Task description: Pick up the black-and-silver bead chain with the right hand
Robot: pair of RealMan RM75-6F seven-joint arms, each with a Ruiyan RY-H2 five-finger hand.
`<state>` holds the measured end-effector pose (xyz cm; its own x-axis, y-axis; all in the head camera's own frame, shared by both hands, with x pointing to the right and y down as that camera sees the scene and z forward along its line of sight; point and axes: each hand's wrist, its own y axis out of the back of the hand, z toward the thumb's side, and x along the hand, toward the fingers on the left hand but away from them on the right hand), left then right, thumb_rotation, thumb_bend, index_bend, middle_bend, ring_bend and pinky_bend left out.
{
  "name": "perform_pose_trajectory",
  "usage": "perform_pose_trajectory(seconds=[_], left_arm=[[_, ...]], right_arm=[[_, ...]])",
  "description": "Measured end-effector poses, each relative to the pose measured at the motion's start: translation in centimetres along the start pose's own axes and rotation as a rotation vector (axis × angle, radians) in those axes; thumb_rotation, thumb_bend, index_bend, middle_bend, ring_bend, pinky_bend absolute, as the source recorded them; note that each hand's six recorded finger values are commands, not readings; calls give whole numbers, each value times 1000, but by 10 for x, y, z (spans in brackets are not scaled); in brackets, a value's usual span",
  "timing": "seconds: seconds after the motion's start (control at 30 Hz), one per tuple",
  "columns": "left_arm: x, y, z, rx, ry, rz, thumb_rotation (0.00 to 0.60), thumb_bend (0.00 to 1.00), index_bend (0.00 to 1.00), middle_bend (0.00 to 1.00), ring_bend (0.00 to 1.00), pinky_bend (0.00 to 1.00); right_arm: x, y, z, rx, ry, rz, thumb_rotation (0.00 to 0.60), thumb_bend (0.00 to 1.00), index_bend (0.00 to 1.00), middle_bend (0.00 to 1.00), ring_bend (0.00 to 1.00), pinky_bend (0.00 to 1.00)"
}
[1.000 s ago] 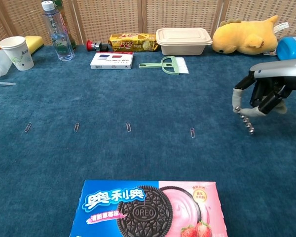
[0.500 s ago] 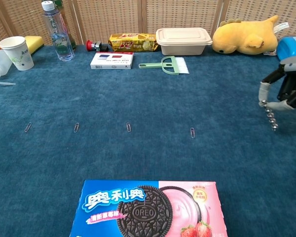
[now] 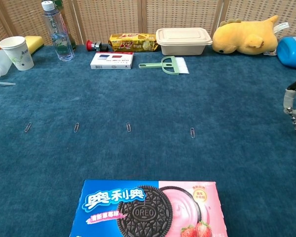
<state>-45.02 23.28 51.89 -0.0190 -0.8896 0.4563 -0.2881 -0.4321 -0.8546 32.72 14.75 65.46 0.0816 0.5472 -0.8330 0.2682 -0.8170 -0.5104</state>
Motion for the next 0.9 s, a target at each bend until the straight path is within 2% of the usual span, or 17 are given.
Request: perform_pose_trajectory(seconds=[0.9], left_arm=[[-6, 4, 3, -1, -4, 7, 587, 264, 90, 238, 129, 110]], right_arm=[[5, -7, -33, -14, -59, 17, 600, 511, 677, 1000, 898, 765]])
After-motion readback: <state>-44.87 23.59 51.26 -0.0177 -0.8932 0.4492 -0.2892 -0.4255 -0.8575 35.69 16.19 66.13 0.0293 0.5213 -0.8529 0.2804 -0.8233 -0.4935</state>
